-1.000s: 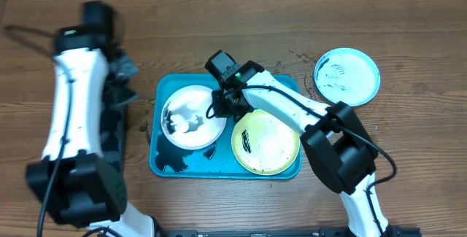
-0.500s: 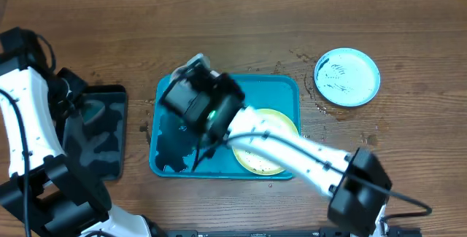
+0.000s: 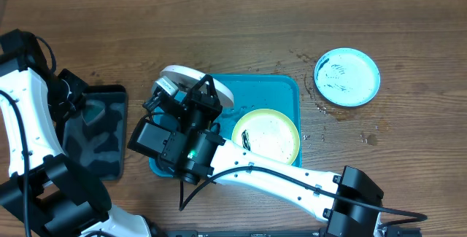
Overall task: Clean dirty plates on tray and stack at the side
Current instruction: 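Scrub the white plate with the left sponge while right gripper holds it, then scrub the white plate again with the left sponge, circling its surface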
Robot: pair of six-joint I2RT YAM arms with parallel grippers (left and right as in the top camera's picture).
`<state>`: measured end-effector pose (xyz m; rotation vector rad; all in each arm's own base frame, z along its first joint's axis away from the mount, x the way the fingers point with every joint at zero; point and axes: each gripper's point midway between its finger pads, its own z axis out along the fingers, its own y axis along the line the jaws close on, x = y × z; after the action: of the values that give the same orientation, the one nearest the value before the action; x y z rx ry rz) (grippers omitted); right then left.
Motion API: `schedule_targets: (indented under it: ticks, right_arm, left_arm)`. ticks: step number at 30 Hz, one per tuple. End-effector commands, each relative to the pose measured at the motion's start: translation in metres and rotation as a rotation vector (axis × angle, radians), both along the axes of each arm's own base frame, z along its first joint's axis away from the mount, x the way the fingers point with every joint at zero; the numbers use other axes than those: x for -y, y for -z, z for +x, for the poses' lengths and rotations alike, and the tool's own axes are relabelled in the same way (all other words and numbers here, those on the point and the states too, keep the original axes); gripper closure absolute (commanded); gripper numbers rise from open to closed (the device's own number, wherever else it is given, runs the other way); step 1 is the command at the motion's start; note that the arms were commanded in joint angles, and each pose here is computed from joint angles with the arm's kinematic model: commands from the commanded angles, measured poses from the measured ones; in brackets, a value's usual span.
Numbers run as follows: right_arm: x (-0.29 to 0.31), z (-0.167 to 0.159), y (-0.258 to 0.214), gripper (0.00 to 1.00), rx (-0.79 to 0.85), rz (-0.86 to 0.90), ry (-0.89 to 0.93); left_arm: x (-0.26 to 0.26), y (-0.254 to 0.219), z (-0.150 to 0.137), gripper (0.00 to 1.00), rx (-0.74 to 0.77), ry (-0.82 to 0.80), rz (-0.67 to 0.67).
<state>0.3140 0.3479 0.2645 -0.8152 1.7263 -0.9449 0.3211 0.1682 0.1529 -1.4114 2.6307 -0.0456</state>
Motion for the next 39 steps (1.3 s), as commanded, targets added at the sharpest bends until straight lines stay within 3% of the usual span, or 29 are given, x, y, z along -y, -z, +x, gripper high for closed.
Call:
schedule_targets:
  ticks: [1,12,17,23,28,32,39]
  right_arm:
    - [0.007,0.0,-0.027,0.96,0.055,0.029,0.022]
    - [-0.005,0.0,-0.008,0.96,-0.05,0.088,-0.041]
    - [-0.011,0.007,0.038,0.96,-0.289,0.37,-0.038]
    - [0.012,0.024,0.103,0.96,-0.722,0.868,0.212]
    - [0.032,0.031,0.137,0.96,-0.968,1.1,0.398]
    - [0.047,0.028,0.17,0.96,-1.047,1.12,0.498]
    - [0.041,0.013,0.214,0.96,-1.137,1.085,0.485]
  left_arm:
    - [0.004,-0.003,0.0,0.96,0.011,0.025,-0.007]
    - [0.005,-0.003,0.0,0.96,0.014,0.027,-0.014]
    - [0.012,-0.003,0.004,0.96,0.037,0.061,-0.048]
    - [0.035,-0.008,0.019,0.96,0.123,0.196,-0.142]
    - [0.077,-0.017,0.037,0.96,0.219,0.401,-0.24]
    - [0.107,-0.018,0.044,0.96,0.222,0.504,-0.258]
    - [0.167,-0.013,0.047,0.96,0.164,0.714,-0.204]
